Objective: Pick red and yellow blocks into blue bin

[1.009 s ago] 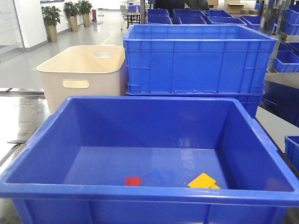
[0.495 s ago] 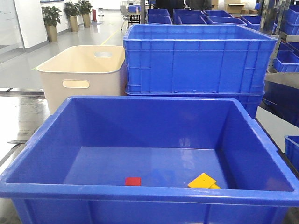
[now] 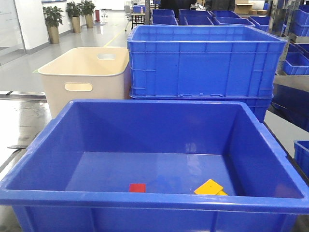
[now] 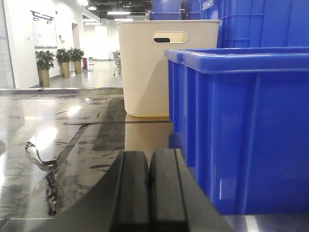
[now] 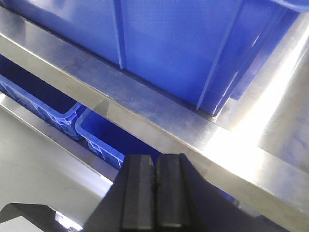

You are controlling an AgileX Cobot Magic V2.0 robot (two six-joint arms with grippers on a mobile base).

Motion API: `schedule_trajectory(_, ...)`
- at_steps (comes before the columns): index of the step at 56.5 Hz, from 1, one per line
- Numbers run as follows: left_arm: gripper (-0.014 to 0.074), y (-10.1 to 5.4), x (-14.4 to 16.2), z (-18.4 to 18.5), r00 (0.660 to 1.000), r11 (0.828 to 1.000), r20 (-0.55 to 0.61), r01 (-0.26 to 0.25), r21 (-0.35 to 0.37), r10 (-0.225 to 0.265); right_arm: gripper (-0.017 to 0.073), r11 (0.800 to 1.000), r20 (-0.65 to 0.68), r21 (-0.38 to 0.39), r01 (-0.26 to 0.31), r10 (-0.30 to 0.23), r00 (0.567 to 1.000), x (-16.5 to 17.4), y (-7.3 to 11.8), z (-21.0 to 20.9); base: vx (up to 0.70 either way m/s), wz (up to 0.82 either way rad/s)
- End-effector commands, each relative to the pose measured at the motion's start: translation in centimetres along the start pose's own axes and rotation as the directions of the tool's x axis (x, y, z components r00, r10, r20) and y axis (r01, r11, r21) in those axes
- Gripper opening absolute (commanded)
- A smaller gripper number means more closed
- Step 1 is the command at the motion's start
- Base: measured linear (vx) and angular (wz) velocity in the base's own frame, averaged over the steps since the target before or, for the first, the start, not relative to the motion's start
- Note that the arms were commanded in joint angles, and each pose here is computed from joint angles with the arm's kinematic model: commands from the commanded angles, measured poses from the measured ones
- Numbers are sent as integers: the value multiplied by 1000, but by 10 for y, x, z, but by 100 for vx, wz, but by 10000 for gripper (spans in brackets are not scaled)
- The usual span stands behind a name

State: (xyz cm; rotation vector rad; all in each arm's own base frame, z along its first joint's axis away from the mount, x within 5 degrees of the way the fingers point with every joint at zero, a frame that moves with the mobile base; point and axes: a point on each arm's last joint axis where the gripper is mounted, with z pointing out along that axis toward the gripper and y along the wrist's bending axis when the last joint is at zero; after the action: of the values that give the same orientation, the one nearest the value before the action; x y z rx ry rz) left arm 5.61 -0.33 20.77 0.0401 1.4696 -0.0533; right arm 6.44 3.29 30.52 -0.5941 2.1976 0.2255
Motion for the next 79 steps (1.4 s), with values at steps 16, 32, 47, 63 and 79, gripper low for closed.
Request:
schedule_trajectory(16, -6, 1, -15, -2, 993, 1000, 119, 19, -8, -18, -10, 1000, 81, 15, 9, -10, 997, -12, -1, -5, 0, 0)
schedule_trajectory(32, -6, 1, -15, -2, 993, 1000, 119, 19, -8, -18, -10, 1000, 81, 15, 9, -10, 997, -12, -1, -5, 0, 0)
schedule_trajectory(47, -6, 1, -15, -2, 993, 1000, 119, 19, -8, -18, -10, 999, 102, 39, 17, -21, 995, -9, -2, -10, 0, 0)
schedule_trajectory(63, -6, 1, -15, -2, 993, 1000, 119, 19, -8, -18, -10, 923, 382, 378, -66, -91, 920, 22, -18, -6, 0, 0)
schedule_trajectory(79, -6, 1, -15, -2, 993, 1000, 119, 19, -8, -18, -10, 853, 576, 486, -191, -148, 804, 80, -20, 32, 0, 0)
